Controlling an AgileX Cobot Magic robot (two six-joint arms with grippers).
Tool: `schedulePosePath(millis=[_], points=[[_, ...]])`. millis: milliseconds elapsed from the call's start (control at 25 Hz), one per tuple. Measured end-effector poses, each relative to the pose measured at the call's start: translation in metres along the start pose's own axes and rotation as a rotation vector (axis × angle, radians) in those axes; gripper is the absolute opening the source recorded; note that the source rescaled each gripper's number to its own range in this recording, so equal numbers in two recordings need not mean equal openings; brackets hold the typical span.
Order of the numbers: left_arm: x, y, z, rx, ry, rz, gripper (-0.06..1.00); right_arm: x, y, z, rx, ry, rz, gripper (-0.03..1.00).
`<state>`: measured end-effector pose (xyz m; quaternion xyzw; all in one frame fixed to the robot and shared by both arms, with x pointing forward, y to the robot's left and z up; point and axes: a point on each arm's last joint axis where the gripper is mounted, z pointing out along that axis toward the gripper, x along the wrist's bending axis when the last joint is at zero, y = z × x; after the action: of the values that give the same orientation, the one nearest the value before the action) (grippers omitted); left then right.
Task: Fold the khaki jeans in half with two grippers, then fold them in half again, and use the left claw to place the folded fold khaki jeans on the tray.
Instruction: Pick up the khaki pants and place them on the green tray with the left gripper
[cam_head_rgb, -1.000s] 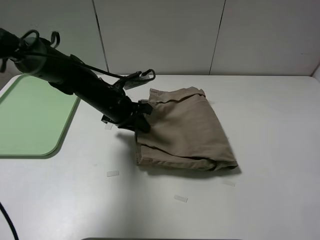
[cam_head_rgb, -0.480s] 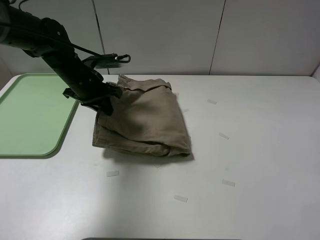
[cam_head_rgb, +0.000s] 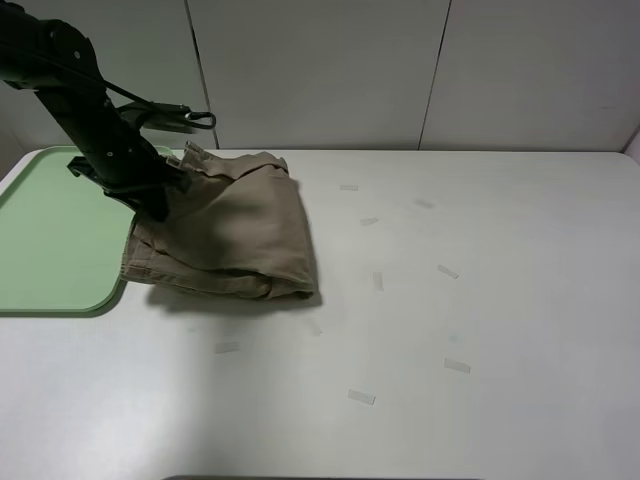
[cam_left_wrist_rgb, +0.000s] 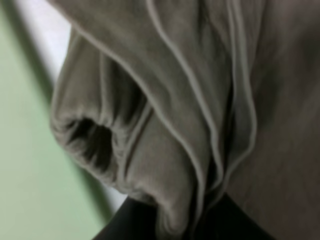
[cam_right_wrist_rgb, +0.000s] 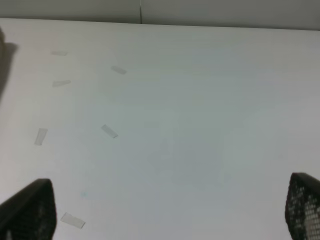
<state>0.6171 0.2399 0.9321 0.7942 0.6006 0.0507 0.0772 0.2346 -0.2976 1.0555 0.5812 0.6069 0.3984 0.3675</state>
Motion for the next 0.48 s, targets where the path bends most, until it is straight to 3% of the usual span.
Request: schedulePosePath(millis=[200, 480], points=[[0.025, -0.005, -0.001, 0.024, 0.055, 0.064, 0.06, 0.000, 0.000, 0.000, 0.000, 0.001, 0.000, 1.00], [0.049, -0.012, -0.002, 0.057, 0.060, 0.259, 0.06, 0.000, 0.000, 0.000, 0.000, 0.002, 0.001, 1.00]])
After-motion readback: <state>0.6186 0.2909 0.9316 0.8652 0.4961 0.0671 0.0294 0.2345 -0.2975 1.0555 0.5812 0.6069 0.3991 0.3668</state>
